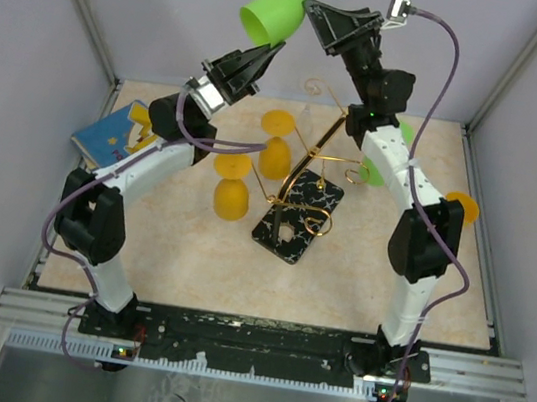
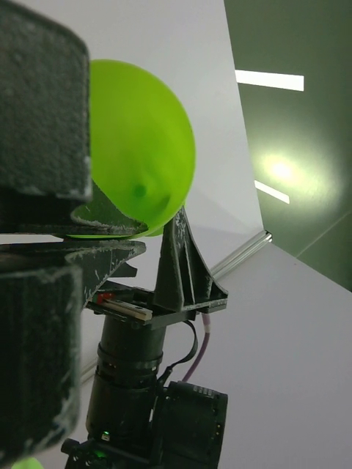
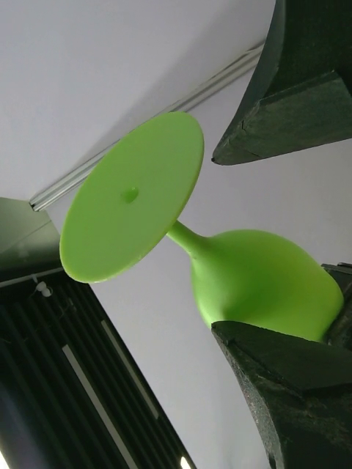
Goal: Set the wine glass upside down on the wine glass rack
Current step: Turn the wine glass upside down at the wine rack.
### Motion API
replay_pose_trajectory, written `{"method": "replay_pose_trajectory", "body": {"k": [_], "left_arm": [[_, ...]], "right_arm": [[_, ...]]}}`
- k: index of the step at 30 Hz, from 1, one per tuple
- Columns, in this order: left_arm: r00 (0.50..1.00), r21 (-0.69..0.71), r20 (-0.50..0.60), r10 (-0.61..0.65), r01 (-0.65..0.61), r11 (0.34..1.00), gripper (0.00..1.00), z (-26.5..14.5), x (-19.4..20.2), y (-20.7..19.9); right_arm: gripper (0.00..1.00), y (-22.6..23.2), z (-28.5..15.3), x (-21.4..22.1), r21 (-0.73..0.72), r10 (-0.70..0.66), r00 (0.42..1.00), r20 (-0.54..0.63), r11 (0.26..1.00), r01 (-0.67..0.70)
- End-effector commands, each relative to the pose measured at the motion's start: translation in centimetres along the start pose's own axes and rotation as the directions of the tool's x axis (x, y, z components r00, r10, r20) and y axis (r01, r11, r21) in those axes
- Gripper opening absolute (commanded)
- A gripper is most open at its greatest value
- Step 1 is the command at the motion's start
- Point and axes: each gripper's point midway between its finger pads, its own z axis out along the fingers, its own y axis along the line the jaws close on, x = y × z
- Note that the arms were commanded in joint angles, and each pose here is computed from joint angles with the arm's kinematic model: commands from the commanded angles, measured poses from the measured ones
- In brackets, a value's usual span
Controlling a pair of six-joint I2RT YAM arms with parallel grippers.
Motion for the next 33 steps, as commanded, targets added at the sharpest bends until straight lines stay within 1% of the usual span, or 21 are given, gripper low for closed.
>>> {"method": "replay_pose_trajectory", "body": {"k": [1,7,12,13,20,25,33], "left_arm": [[0.999,0.03,0.043,0.023,-0.024,0.999,0.0,0.4,-2.3,0.2],[0.999,0.034,0.041,0.022,-0.023,0.999,0.0,0.4,-2.1,0.1],[0.999,0.031,0.05,0.021,-0.022,0.999,0.0,0.5,-2.0,0.1],[0.998,0.025,0.051,0.025,-0.026,0.999,0.0,0.5,-2.0,0.2],[0.998,-0.016,0.052,0.021,-0.02,1.0,0.0,0.6,-1.2,0.9],[0.996,-0.105,0.082,0.038,-0.029,0.994,0.0,0.8,-1.5,2.3],[0.994,-0.131,0.103,0.044,-0.03,0.991,0.0,1.4,-1.4,2.3]], "right_arm": [[0.84,3.1,1.7,-1.4,-0.113,0.002,0.999,0.053,0.994,0.004],[0.74,3.2,2.7,-1.1,-0.144,0.001,0.998,0.056,0.99,0.008],[0.58,3.2,3.3,-0.7,-0.158,0.008,0.999,0.05,0.987,0.0],[0.57,3.3,3.4,-0.7,-0.165,0.007,0.999,0.048,0.986,0.001],[0.57,3.1,4.5,0.4,-0.158,0.001,1.0,0.022,0.987,0.002],[0.58,2.5,4.9,0.9,-0.15,0.011,1.0,0.015,0.989,-0.008],[0.58,2.5,5.6,1.5,-0.152,0.002,1.0,0.017,0.988,0.001]]}}
